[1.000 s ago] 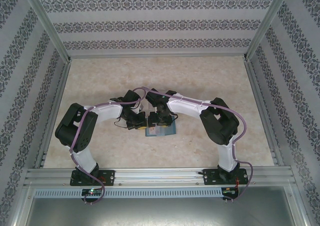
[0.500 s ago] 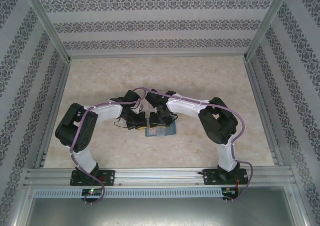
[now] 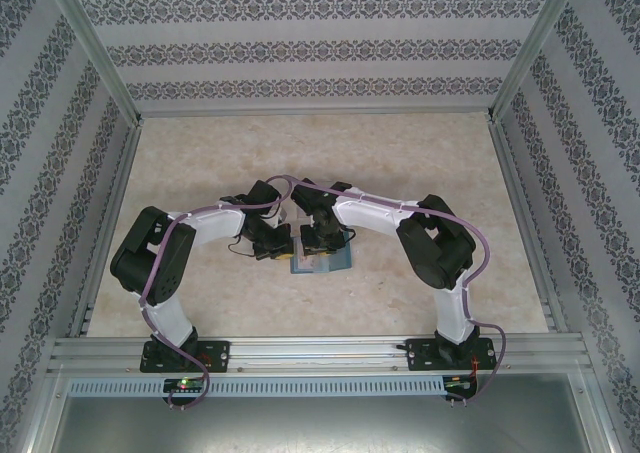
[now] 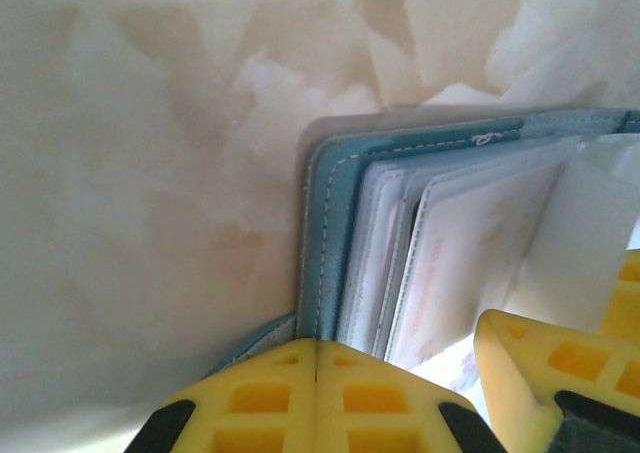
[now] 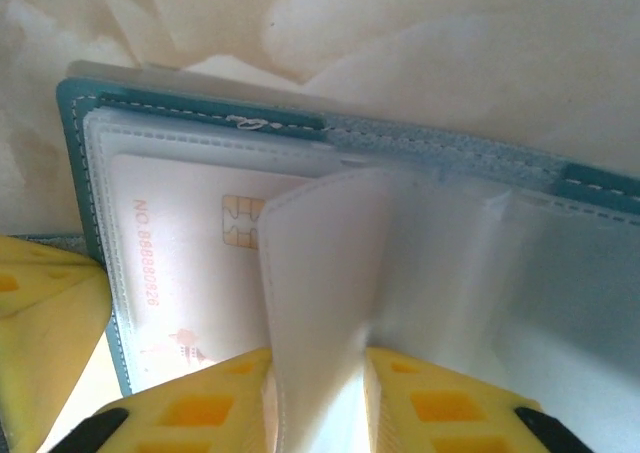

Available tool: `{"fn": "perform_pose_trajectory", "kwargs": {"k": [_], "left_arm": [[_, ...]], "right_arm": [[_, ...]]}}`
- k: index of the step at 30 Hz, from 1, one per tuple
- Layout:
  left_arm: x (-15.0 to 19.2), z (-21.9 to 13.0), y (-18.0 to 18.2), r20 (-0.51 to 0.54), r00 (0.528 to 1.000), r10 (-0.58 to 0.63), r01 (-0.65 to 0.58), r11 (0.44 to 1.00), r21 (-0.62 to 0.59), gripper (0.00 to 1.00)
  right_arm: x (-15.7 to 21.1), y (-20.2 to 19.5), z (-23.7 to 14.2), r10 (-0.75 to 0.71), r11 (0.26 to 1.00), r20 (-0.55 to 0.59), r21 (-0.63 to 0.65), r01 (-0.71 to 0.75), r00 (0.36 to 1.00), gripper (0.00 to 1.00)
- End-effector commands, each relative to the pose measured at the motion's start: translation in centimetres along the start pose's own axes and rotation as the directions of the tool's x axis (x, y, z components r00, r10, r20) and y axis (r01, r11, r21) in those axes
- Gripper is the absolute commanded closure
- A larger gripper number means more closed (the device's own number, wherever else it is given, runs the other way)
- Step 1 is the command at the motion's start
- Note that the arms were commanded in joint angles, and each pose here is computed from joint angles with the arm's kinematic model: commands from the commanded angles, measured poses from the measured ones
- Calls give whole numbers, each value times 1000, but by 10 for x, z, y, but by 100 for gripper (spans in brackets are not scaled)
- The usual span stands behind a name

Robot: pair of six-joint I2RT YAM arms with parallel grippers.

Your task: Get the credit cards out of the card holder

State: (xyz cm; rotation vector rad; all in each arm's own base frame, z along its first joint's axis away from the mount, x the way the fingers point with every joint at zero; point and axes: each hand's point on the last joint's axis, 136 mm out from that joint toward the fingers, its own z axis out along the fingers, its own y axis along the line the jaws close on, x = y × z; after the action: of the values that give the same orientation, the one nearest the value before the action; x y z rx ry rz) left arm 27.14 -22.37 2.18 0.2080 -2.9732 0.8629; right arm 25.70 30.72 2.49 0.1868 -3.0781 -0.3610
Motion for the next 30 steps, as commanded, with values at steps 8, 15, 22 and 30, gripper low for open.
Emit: {"fn": "perform_pose_trajectory", "kwargs": {"k": [8, 15, 22, 30], "left_arm": [[9, 6, 5, -51, 999, 0, -2, 999, -33, 98], [9, 6, 5, -54, 999, -2, 0, 999, -34, 98], [9, 6, 5, -54, 999, -2, 0, 999, -35, 98], [9, 7, 6, -58, 998, -3, 1, 999, -38, 98]], "right_arm": [[-4, 6, -25, -2, 1000, 55, -14, 3, 998, 83], [-6, 7, -34, -5, 1000, 74, -22, 6, 997, 92], [-6, 8, -40, -1, 999, 84, -34, 4, 996, 96], [-4, 7, -48, 13, 998, 92, -56, -8, 996, 96]]}}
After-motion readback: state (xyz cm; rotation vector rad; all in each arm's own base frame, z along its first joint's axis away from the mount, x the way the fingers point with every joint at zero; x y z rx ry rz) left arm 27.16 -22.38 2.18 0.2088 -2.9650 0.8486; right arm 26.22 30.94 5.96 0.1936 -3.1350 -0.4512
